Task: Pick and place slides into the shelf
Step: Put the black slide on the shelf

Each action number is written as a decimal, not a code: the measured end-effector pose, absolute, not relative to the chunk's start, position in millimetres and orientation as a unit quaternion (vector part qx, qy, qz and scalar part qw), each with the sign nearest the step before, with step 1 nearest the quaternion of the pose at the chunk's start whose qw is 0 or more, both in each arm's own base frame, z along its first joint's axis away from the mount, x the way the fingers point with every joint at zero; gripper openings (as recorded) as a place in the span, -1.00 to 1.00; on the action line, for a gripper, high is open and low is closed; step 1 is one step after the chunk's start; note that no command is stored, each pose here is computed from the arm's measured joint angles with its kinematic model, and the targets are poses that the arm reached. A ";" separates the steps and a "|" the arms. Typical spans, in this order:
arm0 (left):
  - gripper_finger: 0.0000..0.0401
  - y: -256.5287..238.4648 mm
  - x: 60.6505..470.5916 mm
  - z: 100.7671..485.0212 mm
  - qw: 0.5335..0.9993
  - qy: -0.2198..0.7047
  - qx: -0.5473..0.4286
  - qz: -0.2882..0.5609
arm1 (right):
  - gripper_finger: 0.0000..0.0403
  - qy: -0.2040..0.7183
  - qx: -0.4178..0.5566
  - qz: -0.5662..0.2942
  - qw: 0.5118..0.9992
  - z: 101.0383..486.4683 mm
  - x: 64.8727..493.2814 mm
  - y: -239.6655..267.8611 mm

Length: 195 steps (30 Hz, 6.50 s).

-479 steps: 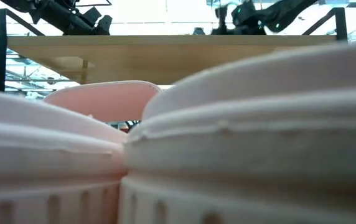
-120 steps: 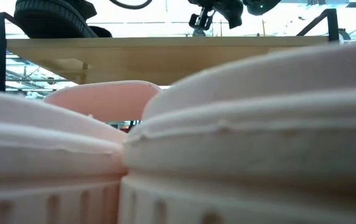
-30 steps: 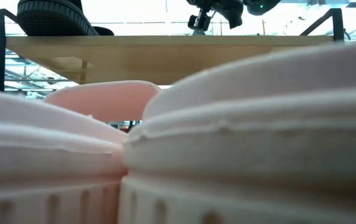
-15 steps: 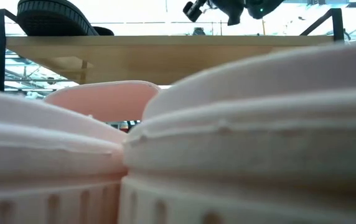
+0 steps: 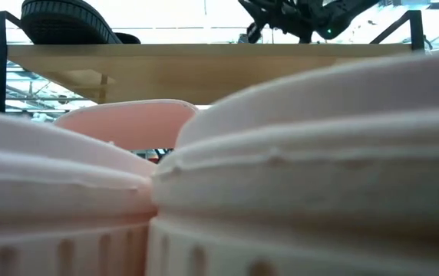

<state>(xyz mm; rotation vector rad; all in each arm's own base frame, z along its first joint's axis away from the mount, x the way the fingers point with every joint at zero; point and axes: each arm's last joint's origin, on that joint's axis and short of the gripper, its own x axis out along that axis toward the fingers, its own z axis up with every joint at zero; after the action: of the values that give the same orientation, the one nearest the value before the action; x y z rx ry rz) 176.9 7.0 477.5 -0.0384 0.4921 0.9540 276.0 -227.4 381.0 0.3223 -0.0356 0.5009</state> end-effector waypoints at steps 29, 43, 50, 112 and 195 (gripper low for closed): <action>0.36 183.3 236.6 445.7 0.904 0.260 -0.181 0.289 | -0.74 0.029 0.260 0.141 0.955 358.4 265.4 -250.5; 0.36 213.7 267.6 412.2 0.884 0.278 -0.239 0.291 | -0.74 0.158 0.475 0.109 0.859 296.3 273.2 -260.5; 0.36 215.0 269.2 412.3 0.885 0.270 -0.242 0.293 | -0.70 0.191 0.546 0.094 0.810 258.6 278.3 -263.7; 0.36 212.5 265.7 407.4 0.879 0.308 -0.227 0.286 | -0.16 0.336 0.572 -0.068 0.745 155.8 304.7 -225.8; 0.36 212.4 265.9 407.9 0.880 0.307 -0.226 0.285 | -0.90 0.233 0.583 -0.071 0.775 120.1 330.6 -204.3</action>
<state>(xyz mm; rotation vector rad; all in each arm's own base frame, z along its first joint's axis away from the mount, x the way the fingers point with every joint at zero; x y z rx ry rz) 265.9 212.4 407.9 -0.4702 0.6393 0.5946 330.6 -204.3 120.1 1.2610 0.5046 -0.1547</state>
